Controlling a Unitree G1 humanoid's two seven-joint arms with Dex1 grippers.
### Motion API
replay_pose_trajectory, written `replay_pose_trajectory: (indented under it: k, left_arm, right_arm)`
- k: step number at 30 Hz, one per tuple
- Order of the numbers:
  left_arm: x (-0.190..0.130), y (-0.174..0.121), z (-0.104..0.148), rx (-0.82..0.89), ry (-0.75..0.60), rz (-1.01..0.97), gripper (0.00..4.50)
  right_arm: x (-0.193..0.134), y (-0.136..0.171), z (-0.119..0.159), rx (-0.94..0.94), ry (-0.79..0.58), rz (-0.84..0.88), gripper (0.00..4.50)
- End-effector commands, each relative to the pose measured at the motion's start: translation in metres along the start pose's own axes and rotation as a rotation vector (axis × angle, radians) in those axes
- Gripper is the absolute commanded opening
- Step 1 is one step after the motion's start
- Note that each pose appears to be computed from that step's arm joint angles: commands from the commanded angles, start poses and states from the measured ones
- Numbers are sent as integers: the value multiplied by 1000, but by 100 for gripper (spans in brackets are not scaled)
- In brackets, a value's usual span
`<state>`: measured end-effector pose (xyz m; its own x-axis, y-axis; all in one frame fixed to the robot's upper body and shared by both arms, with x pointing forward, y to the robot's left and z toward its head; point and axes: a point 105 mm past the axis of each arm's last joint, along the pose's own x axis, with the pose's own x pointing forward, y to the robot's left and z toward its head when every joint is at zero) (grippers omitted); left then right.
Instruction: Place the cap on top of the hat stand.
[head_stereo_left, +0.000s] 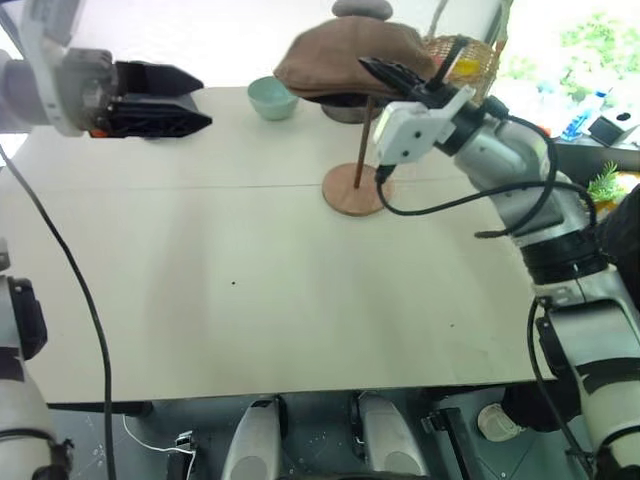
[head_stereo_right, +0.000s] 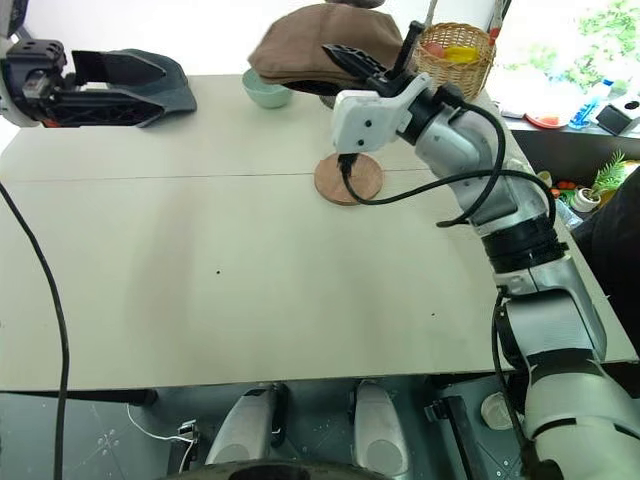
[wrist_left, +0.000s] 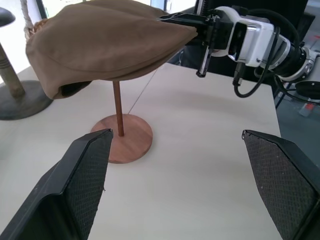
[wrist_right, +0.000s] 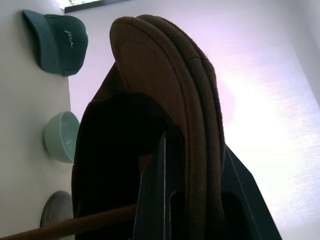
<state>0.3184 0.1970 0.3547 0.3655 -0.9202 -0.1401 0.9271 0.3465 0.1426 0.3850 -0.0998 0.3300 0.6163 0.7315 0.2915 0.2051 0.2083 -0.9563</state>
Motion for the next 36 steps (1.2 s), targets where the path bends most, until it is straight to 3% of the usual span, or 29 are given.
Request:
replay_pose_trajectory:
  k: [1,9,12,16,20,30,32,36]
  left_arm:
    - [-9,-6,18,62,-39,23,433]
    - [-14,-6,20,58,-50,49,433]
    - [-12,-4,22,58,-56,51,433]
    - [-9,-4,22,63,-58,42,433]
    - [-6,-5,22,67,-57,29,433]
    - [-1,-2,18,61,-60,18,433]
    - [-1,-1,17,57,-59,16,433]
    - [-1,1,14,54,-59,7,433]
  right_arm:
    - [-5,-20,-8,-31,-13,-59,5]
    - [-20,3,5,13,-137,-22,5]
    - [-19,11,-1,60,-105,5,5]
    - [-19,21,-11,153,-36,57,156]
    - [-27,21,-5,189,-31,74,361]
    - [-86,-9,10,259,26,99,361]
    - [-99,-18,16,372,31,124,361]
    - [-136,-33,10,866,131,314,361]
